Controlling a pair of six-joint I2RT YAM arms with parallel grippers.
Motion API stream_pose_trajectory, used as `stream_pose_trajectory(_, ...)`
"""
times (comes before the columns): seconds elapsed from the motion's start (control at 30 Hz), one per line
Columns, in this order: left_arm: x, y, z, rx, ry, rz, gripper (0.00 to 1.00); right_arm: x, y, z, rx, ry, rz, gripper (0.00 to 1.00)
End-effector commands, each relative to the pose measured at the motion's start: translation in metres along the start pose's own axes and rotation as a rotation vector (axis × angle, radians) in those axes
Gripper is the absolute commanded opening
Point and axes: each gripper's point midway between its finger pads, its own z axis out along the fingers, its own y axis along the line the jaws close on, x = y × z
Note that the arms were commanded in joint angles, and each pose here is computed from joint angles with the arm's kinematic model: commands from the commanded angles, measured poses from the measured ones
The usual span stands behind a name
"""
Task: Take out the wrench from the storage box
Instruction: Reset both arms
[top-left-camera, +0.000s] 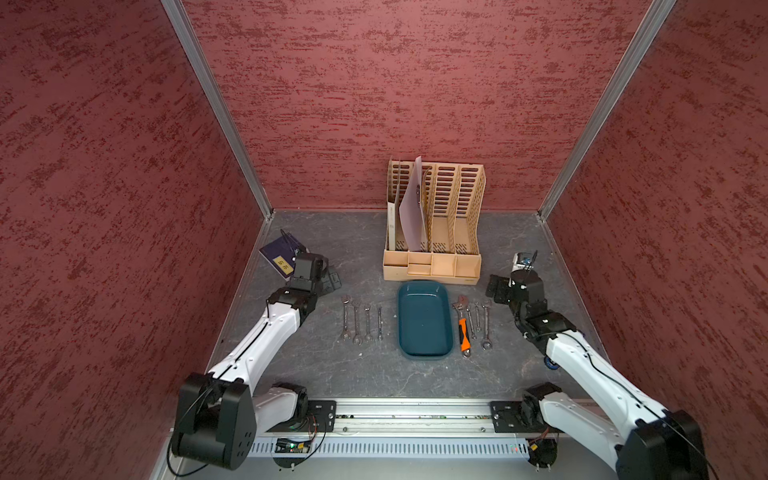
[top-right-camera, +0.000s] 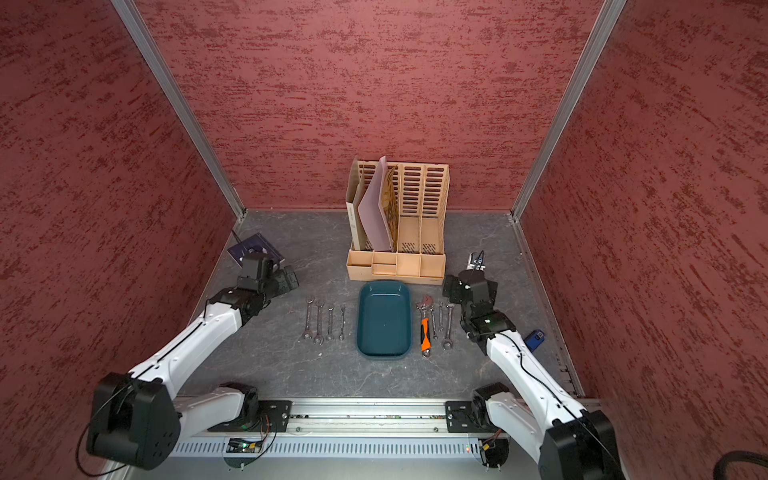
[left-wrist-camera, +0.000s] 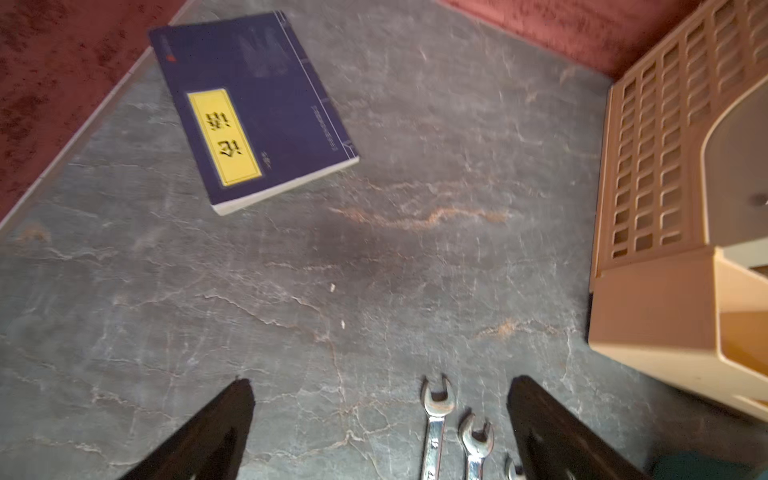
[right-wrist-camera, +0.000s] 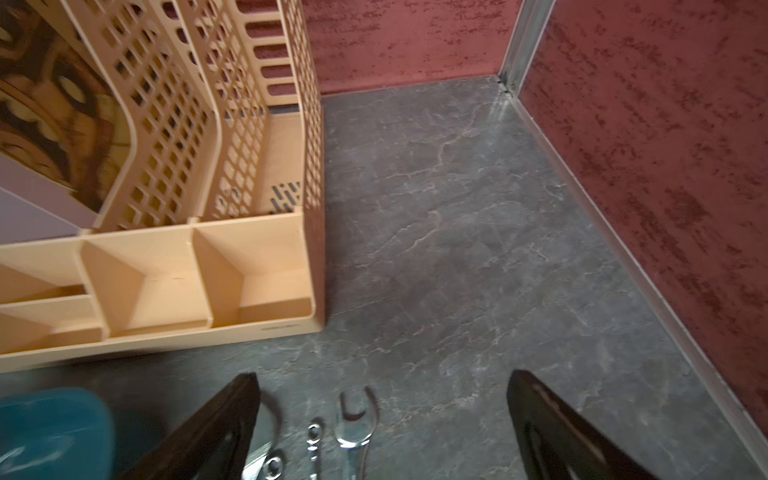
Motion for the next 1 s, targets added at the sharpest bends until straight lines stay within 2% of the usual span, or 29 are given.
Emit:
stream_pose_trajectory(0.0, -0.038, 0.022, -0.004, -0.021, -0.237, -0.057, 1.00, -0.053, -0.007, 0.004, 0.081, -0.300, -0.019, 0.98)
stream_pose_trajectory(0.07, -0.040, 0.037, -0.003, -0.030, -0.302, -0.068, 1.00, -0.048, -0.009, 0.015, 0.099, -0.313, -0.032, 0.99)
stream_pose_trajectory(0.2, -0.038, 0.051, -0.004, -0.042, -0.457, -0.005, 1.00, -0.035, -0.002, 0.047, 0.114, -0.308, -0.142, 0.99)
stream_pose_trajectory(0.27, -0.037, 0.056, 0.000, -0.059, -0.507, 0.027, 1.00, -0.029, -0.001, 0.057, 0.112, -0.315, -0.147, 0.98)
stream_pose_trajectory(0.4, -0.031, 0.068, 0.023, -0.066, -0.466, 0.024, 1.00, -0.018, 0.002, 0.071, 0.057, -0.297, -0.126, 0.98)
stream_pose_trajectory(0.6, -0.038, 0.058, 0.039, 0.096, -0.502, 0.002, 1.00, -0.013, -0.005, 0.088, -0.085, -0.211, -0.042, 0.99)
stream_pose_trajectory(0.73, -0.036, 0.044, 0.045, 0.146, -0.490, 0.058, 1.00, 0.001, -0.001, 0.087, -0.183, -0.240, -0.027, 0.98)
stream_pose_trajectory(0.87, -0.031, 0.031, 0.046, 0.201, -0.487, 0.115, 1.00, -0.001, 0.000, 0.086, -0.193, -0.228, -0.033, 0.98)
stream_pose_trajectory(0.97, -0.022, 0.025, 0.061, 0.218, -0.458, 0.140, 1.00, 0.000, 0.000, 0.087, -0.192, -0.231, -0.032, 0.98)
